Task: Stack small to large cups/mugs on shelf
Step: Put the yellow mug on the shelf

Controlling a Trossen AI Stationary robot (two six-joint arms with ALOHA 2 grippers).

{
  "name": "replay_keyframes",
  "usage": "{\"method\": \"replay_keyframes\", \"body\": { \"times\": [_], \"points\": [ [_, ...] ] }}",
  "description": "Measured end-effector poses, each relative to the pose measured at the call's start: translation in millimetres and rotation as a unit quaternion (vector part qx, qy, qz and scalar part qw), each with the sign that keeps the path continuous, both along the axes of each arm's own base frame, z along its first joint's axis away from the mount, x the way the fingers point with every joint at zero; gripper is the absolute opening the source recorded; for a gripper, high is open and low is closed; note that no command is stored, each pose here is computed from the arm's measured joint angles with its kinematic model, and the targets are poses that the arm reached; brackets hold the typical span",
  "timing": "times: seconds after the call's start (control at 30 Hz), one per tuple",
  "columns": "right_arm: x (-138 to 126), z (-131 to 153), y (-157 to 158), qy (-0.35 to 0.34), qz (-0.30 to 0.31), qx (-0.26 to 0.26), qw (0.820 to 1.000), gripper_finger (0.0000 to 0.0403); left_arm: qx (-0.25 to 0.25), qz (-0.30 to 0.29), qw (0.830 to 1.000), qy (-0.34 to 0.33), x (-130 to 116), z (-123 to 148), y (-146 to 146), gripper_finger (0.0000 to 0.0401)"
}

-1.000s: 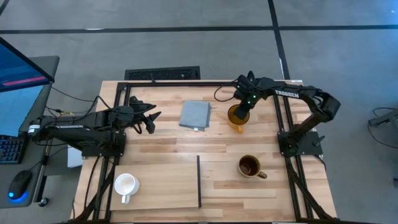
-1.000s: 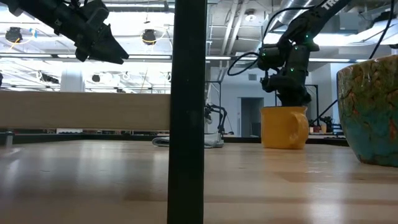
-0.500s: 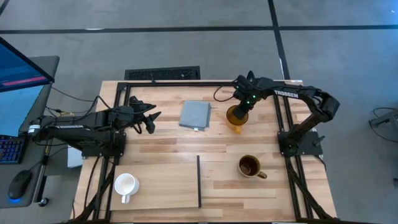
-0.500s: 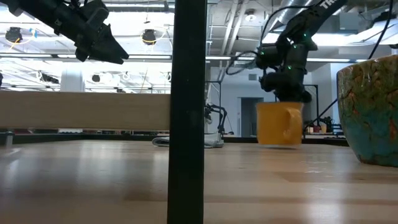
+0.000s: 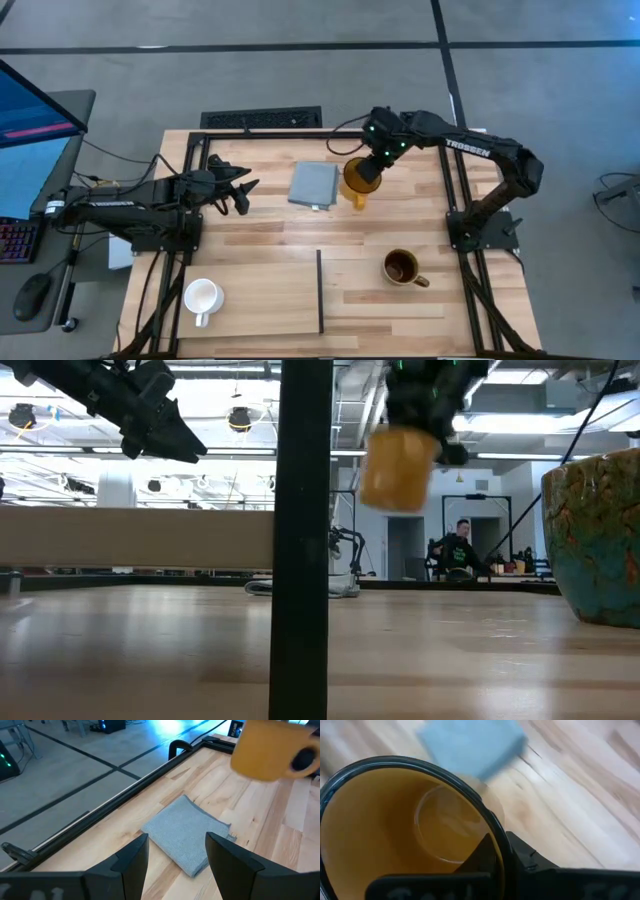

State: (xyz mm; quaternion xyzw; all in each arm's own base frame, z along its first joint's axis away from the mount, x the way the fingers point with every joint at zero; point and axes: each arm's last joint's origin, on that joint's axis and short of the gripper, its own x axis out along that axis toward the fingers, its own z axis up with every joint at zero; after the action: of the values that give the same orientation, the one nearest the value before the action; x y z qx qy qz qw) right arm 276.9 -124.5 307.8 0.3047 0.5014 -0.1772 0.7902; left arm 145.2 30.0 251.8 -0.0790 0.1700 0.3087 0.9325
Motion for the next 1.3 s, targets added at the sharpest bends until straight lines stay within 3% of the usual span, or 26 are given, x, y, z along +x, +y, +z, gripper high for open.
{"method": "replay_keyframes", "body": {
  "times": [0.3,0.5,0.77,1.07,1.3],
  "points": [
    [25.8,77.8,66.2,-0.115,0.051,0.019,0.992,0.003,-0.002,0.0,1.0,0.025,-2.0,-4.3,-0.2,0.0187],
    [38.1,102.5,112.5,-0.189,0.055,0.028,0.98,0.003,-0.003,0.0,0.999,0.035,-2.9,-6.0,-0.3,0.0187],
    [58.8,94.7,162.3,-0.211,0.057,0.046,0.975,0.003,-0.003,0.0,0.999,0.035,-2.8,-5.9,-0.3,0.0187],
    [125.8,68.1,202.4,-0.184,0.114,0.058,0.975,0.003,-0.009,-0.002,0.998,0.056,-2.8,-10.1,-0.5,0.0187],
    [166.8,53.7,214.4,-0.147,0.128,0.069,0.978,0.003,-0.027,-0.002,0.996,0.081,-3.8,-16.3,-0.9,0.0187]
  ]
}}
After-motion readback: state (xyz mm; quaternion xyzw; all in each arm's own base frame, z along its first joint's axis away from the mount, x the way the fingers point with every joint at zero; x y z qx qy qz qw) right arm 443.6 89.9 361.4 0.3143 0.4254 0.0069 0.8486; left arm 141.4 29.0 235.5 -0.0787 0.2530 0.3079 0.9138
